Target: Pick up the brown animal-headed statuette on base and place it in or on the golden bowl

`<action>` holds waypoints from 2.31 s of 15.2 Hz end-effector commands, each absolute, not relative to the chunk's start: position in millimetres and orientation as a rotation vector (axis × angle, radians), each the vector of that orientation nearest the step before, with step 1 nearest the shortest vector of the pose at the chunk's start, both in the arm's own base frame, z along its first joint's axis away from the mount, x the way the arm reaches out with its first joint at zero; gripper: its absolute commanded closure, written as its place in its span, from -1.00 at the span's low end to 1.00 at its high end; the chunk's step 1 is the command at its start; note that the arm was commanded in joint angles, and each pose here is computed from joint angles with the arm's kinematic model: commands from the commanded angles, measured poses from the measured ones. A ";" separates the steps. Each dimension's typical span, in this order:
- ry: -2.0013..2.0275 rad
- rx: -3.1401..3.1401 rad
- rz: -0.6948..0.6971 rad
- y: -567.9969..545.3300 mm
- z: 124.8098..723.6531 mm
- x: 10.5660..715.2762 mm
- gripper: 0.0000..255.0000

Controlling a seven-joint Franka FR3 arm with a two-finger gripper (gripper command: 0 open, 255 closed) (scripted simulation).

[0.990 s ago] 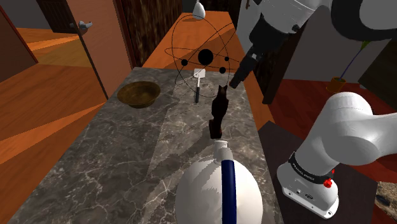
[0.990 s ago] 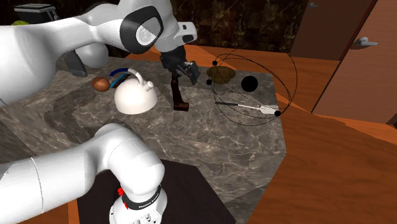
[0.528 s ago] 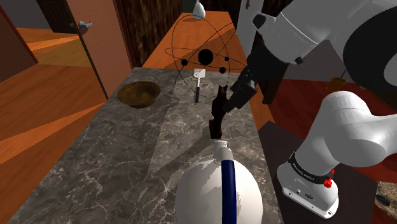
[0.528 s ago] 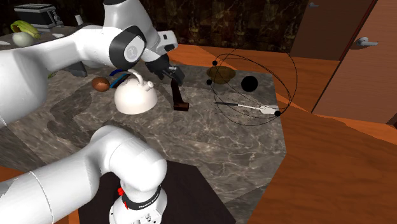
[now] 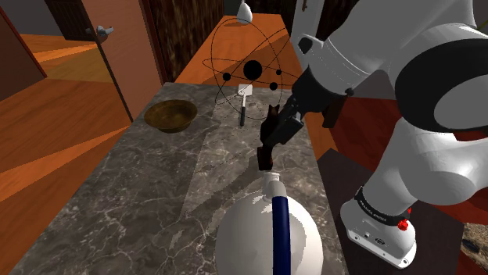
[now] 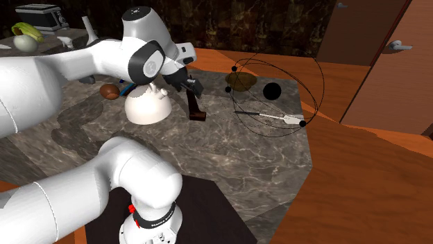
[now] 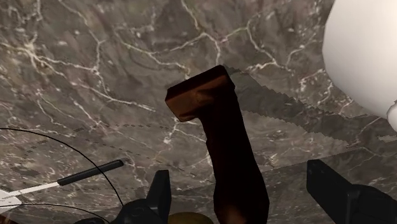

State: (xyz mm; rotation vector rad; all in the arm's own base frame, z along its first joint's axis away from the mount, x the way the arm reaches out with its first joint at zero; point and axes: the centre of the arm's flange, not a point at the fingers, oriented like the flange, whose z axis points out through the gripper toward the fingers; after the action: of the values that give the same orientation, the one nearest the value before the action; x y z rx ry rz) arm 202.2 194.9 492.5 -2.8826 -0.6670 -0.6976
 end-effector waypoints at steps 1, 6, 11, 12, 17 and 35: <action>-0.667 -2.882 -0.698 195.3 491.6 202.9 -1.00; -0.667 -2.882 -0.698 195.3 491.6 202.9 1.00; -0.667 -2.882 -0.698 195.3 491.5 202.8 1.00; -0.667 -2.882 -0.698 195.2 491.5 202.8 1.00; -0.667 -2.882 -0.698 195.3 502.1 202.9 1.00; -0.667 -2.882 -0.698 195.3 597.2 202.9 1.00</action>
State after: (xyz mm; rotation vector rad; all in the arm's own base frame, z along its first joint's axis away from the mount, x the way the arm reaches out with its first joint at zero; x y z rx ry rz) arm 202.5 195.5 591.0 -2.8822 -0.6672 -0.6980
